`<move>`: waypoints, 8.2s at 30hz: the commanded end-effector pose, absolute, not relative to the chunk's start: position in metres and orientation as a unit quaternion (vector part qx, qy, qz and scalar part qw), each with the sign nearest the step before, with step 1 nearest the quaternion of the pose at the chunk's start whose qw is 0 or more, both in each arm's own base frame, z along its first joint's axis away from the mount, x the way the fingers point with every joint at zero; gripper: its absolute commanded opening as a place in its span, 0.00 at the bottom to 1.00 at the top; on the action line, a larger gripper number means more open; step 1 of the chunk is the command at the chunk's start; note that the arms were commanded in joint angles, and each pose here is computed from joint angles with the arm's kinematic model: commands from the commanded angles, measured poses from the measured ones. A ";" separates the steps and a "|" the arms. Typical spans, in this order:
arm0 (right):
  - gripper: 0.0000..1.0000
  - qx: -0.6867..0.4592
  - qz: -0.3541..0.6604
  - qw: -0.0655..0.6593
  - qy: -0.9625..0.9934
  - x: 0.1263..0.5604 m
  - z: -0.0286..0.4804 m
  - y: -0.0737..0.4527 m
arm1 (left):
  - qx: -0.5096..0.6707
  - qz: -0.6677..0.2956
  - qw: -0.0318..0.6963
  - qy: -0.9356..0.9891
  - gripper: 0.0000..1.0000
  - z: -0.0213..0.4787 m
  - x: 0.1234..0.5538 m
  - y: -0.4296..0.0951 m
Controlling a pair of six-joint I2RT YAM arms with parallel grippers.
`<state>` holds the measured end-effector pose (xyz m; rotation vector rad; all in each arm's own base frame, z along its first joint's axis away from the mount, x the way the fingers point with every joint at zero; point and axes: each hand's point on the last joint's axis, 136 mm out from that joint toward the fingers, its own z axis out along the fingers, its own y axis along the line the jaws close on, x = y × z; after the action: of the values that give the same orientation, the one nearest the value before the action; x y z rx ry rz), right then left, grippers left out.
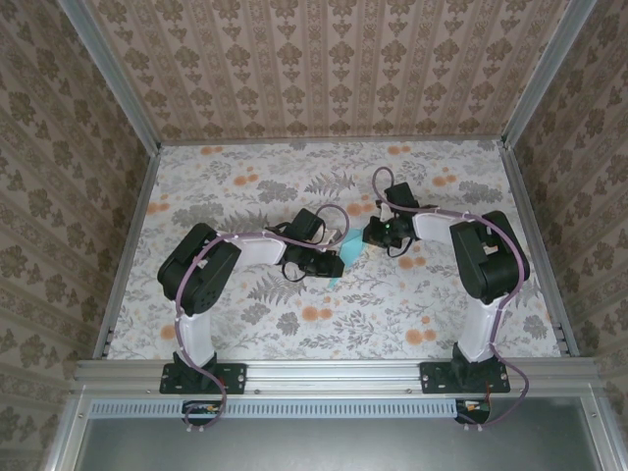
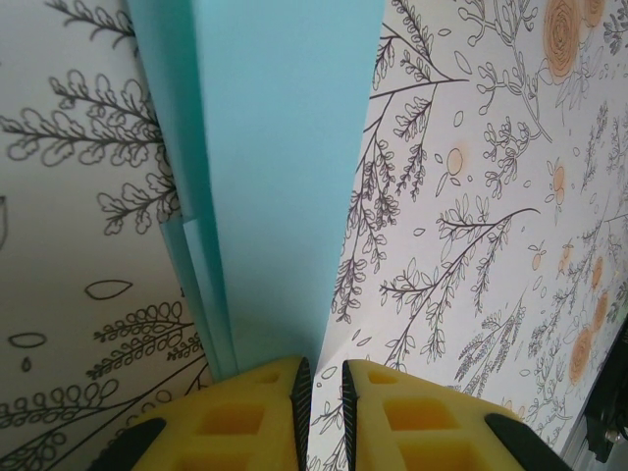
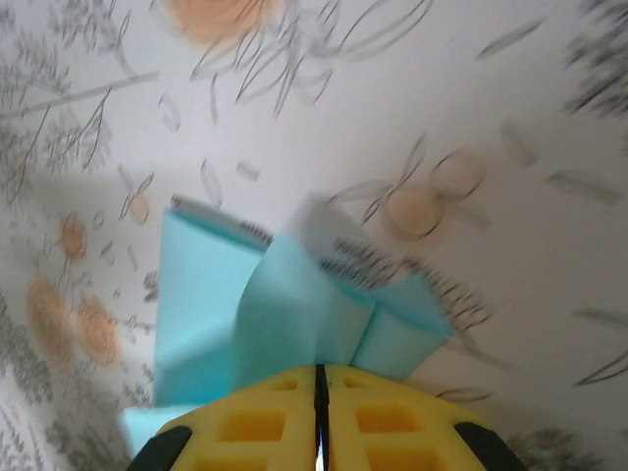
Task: Fold a paper plane with a square sheet of paper (fold left side to right side)
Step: Fold the wing for the fifth time at the center of the table.
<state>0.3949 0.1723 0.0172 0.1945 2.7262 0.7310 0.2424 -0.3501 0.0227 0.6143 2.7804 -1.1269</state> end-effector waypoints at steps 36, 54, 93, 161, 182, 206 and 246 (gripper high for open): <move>0.46 0.006 0.311 0.260 0.914 0.411 0.087 0.166 | 0.179 -0.308 -0.029 0.934 0.20 -0.008 0.211 -0.317; 0.49 0.104 0.218 0.196 0.950 0.381 0.082 0.139 | 0.214 -0.364 0.044 0.906 0.35 0.056 0.220 -0.337; 0.42 0.170 0.266 0.092 0.944 0.350 0.027 0.171 | 0.236 -0.367 0.078 0.896 0.39 0.035 0.255 -0.346; 0.06 0.158 0.186 0.054 0.968 0.364 0.016 0.160 | 0.309 -0.384 0.137 0.859 0.48 0.095 0.227 -0.347; 0.09 0.154 0.189 0.057 0.968 0.363 0.018 0.160 | 0.337 -0.307 0.101 0.884 0.46 0.039 0.239 -0.370; 0.13 0.161 0.185 0.052 0.968 0.363 0.029 0.137 | 0.314 -0.311 0.093 0.892 0.00 0.020 0.242 -0.349; 0.29 0.014 0.330 0.246 0.911 0.351 0.070 0.206 | 0.254 -0.397 0.022 0.882 0.02 0.009 0.251 -0.354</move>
<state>0.3519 0.2100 0.0754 0.0318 2.4896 0.9253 0.2512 -0.3609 0.0244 0.8434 2.6452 -1.2590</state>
